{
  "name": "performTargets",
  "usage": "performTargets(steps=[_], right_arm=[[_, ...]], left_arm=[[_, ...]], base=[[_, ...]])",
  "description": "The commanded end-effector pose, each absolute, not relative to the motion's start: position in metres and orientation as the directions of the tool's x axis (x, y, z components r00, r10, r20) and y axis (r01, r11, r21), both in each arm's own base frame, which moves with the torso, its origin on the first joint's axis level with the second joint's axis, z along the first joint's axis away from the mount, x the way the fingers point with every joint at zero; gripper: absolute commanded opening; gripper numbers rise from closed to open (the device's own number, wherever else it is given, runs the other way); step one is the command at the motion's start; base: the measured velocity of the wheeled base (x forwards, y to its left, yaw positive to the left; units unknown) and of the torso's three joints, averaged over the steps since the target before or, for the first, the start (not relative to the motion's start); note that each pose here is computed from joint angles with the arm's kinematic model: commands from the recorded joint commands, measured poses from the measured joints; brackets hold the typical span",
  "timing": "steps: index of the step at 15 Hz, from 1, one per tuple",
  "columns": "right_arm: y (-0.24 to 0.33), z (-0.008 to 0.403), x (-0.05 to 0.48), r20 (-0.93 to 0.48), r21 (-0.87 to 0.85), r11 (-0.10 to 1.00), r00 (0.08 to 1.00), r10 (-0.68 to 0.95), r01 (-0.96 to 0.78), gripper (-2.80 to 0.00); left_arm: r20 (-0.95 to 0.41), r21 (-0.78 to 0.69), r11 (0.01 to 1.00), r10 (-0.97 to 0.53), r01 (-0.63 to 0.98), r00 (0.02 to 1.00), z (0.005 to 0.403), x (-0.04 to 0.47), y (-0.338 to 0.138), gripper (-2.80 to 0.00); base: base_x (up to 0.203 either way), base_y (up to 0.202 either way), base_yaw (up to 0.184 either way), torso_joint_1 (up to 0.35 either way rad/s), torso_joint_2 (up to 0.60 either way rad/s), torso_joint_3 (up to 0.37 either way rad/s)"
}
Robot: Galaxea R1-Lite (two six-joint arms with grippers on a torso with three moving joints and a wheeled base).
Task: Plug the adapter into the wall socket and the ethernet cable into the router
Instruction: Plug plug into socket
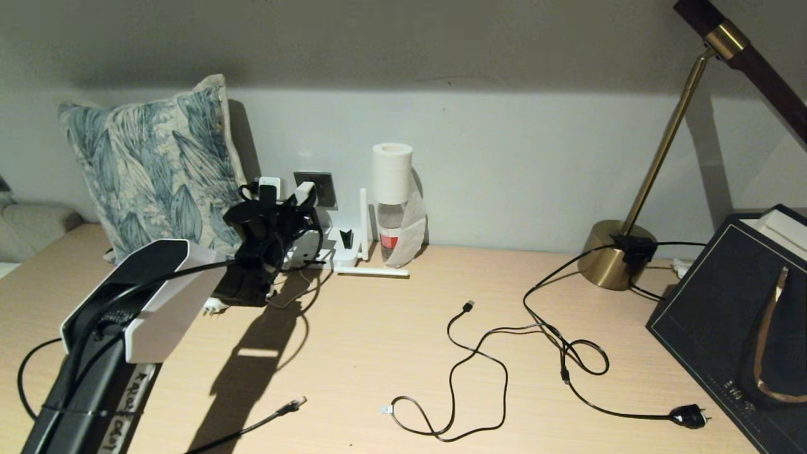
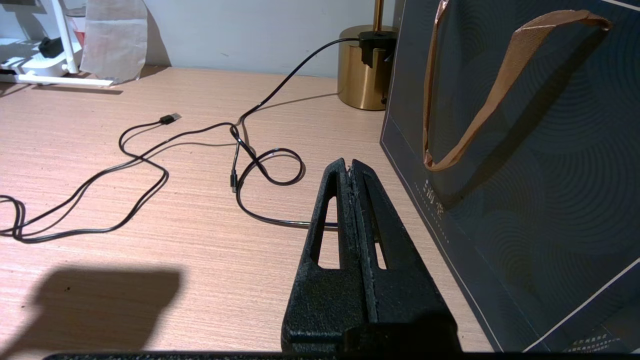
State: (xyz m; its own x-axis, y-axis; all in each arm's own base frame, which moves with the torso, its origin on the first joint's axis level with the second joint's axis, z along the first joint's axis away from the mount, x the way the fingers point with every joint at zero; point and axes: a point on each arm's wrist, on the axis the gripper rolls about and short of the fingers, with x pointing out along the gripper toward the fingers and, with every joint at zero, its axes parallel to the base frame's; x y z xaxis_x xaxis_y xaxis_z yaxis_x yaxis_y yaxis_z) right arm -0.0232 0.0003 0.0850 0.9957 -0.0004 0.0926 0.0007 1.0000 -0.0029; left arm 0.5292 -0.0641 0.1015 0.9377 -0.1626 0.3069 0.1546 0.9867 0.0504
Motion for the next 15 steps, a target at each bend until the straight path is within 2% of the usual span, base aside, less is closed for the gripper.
performTargets(steps=[1, 15], right_arm=[[0.0003, 0.0753, -0.0203, 0.057, -0.003, 1.0, 0.998, 0.0, 0.0, -2.8], [0.0003, 0.0753, -0.0203, 0.057, -0.003, 1.0, 0.998, 0.0, 0.0, -2.8]], left_arm=[[0.319, 0.051, 0.987, -0.163, 0.155, 0.934, 0.1043, 0.5294, -0.064, -2.8], [0.318, 0.057, 0.987, -0.161, 0.15, 0.935, 0.1054, 0.5293, -0.0633, -2.8]], base=[[0.0, 0.0, 0.0, 0.0, 0.0, 0.0], [0.0, 0.0, 0.0, 0.0, 0.0, 0.0]])
